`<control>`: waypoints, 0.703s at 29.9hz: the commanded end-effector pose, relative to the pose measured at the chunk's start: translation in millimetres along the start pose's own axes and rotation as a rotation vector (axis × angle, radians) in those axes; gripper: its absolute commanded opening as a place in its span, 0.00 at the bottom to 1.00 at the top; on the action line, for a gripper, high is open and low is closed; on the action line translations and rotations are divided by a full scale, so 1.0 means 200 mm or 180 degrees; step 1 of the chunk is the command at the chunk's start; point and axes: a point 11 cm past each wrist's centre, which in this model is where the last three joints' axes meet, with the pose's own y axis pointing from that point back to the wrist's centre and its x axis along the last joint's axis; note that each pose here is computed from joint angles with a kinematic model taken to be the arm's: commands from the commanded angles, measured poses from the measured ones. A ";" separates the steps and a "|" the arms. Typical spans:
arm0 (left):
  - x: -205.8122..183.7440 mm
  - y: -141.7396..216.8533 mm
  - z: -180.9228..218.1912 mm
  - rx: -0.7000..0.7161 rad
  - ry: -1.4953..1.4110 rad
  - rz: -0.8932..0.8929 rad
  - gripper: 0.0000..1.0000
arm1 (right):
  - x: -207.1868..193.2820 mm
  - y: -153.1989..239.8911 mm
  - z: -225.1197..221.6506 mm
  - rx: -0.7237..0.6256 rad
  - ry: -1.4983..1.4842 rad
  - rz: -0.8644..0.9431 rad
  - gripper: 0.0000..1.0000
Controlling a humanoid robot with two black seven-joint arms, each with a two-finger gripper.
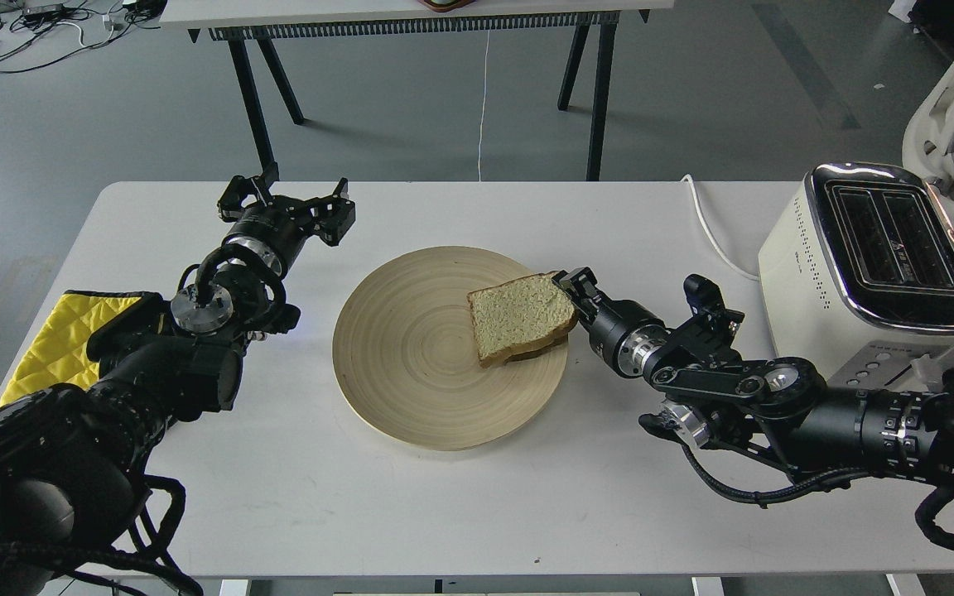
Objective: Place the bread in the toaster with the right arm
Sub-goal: 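Close the right gripper on the bread slice's edge, then lift the bread slice off the plate and carry it above the toaster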
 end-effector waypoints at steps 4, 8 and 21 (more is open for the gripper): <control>0.00 0.00 0.00 -0.0002 0.0004 -0.0002 1.00 | 0.02 -0.01 -0.05 0.0079 -0.0110 0.0060 0.12; 0.00 0.00 0.00 -0.0002 0.0004 -0.0002 1.00 | 0.04 -0.02 -0.10 0.0149 -0.0158 0.0102 0.12; 0.00 0.00 0.00 0.0000 0.0000 -0.0001 1.00 | 0.50 0.01 -0.52 0.0593 -0.0077 0.0560 0.12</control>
